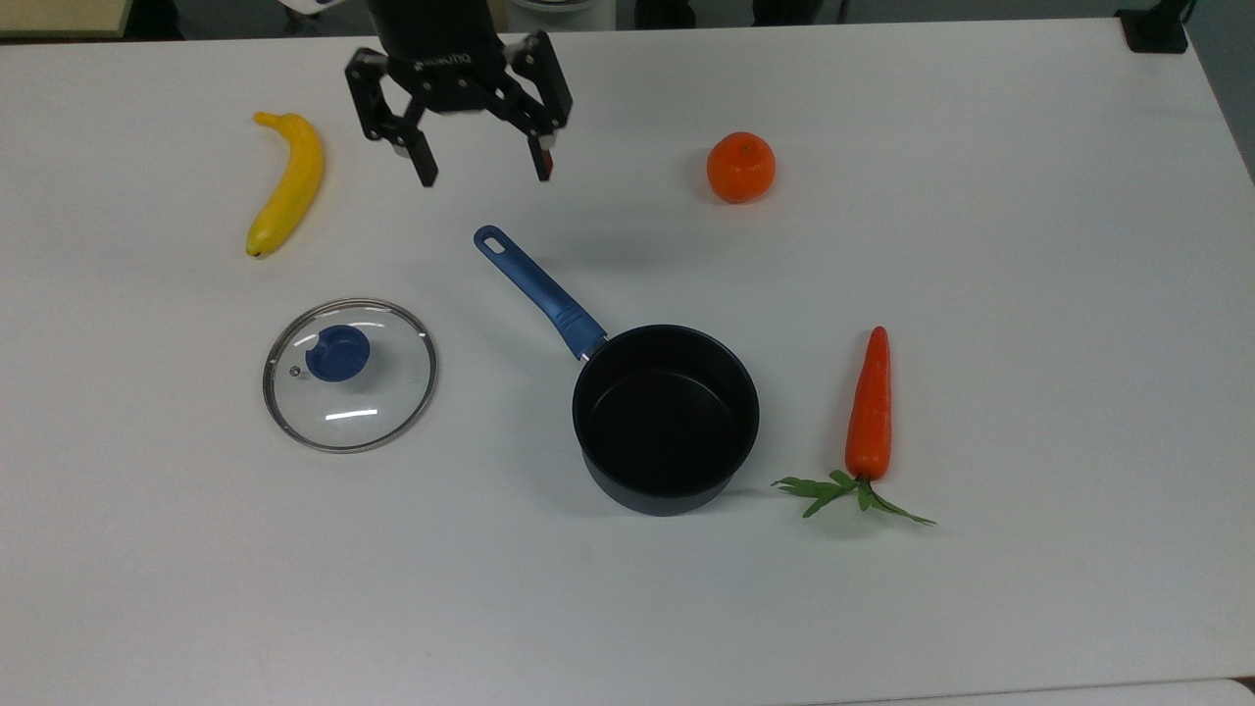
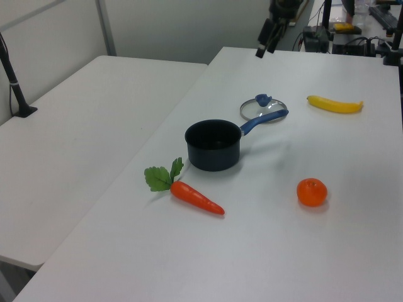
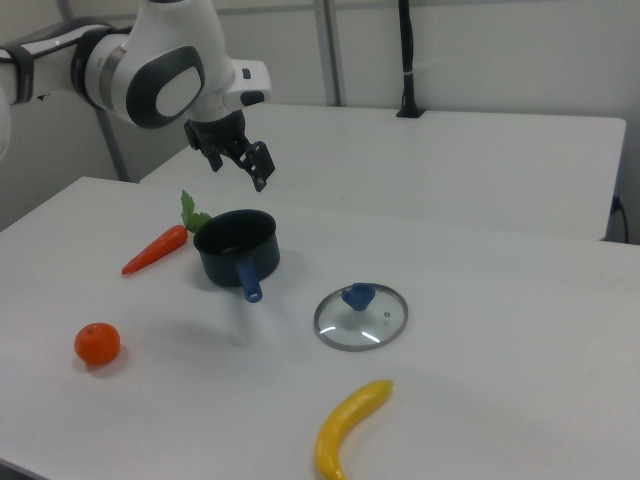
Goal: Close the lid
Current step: 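Move the gripper over the glass lid and lower onto its blue knob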
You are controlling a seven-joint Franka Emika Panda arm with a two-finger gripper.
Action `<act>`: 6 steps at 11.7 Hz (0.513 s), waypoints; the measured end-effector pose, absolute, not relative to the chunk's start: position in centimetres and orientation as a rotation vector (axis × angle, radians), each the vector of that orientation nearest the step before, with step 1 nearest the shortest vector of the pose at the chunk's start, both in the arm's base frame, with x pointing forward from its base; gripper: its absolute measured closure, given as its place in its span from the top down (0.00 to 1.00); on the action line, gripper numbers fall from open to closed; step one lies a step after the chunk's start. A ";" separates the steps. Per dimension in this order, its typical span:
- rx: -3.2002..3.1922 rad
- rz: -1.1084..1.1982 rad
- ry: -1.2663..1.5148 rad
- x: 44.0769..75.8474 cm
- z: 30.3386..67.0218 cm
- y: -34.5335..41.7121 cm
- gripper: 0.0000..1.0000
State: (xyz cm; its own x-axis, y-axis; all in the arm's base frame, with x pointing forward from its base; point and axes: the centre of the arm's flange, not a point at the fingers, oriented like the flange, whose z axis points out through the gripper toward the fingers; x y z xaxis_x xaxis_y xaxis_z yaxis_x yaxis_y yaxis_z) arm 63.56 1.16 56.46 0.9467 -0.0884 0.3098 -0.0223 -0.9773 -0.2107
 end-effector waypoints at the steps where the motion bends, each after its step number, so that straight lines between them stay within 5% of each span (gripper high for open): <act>1: -2.889 -0.511 0.081 64.5 55.8 2.5 1.00; 6: -2.944 -0.516 0.121 67.8 52.5 0.8 1.00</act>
